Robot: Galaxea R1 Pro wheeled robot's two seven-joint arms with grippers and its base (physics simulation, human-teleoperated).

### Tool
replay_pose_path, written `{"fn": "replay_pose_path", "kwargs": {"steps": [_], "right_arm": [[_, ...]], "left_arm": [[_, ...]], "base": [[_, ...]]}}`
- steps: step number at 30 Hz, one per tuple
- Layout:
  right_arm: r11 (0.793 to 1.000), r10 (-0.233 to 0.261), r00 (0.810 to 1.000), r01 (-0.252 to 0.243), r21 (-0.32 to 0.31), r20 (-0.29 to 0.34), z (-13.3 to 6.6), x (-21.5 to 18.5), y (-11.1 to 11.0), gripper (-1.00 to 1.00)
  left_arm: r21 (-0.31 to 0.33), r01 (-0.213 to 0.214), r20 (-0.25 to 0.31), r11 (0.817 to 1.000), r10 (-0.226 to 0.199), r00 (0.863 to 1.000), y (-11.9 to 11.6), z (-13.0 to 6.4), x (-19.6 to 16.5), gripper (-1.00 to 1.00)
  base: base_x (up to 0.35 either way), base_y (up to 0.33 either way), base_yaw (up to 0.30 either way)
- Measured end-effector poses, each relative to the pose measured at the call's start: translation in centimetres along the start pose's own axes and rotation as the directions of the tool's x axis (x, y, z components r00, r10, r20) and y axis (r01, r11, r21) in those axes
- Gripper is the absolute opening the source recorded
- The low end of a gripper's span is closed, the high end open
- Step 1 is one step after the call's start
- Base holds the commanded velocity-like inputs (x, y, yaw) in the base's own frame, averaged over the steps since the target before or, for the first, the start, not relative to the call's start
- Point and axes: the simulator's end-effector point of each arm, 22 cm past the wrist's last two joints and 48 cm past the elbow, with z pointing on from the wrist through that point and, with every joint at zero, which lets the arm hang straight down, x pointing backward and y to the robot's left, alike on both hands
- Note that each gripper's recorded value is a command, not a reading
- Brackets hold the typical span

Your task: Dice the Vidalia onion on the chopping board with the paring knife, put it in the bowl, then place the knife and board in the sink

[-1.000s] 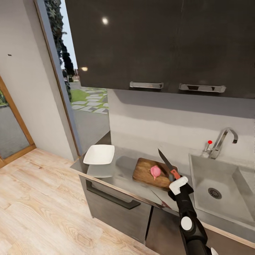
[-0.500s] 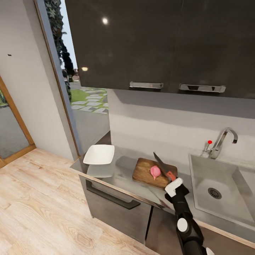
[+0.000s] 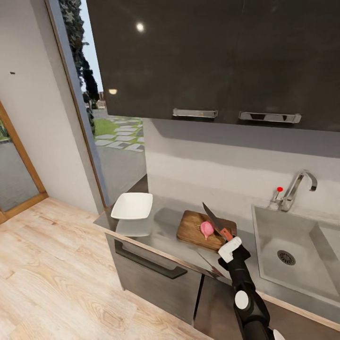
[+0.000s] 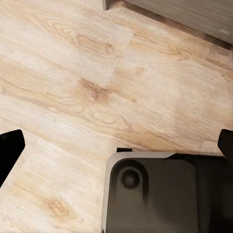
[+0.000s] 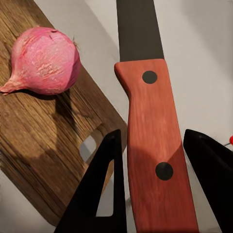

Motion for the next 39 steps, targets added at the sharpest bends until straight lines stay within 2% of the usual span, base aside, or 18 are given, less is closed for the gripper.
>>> {"fn": "replay_pose_path", "kwargs": {"steps": [39], "right_arm": [[0.999, -0.006, 0.999, 0.004, -0.033, -0.033, 0.5, 1.7, 1.8, -1.00]], "left_arm": [[-0.002, -0.004, -0.047, 1.000, 0.003, 0.999, 0.1, -0.4, 1.4, 1.00]], "base": [[0.000, 0.000, 0.000]]}}
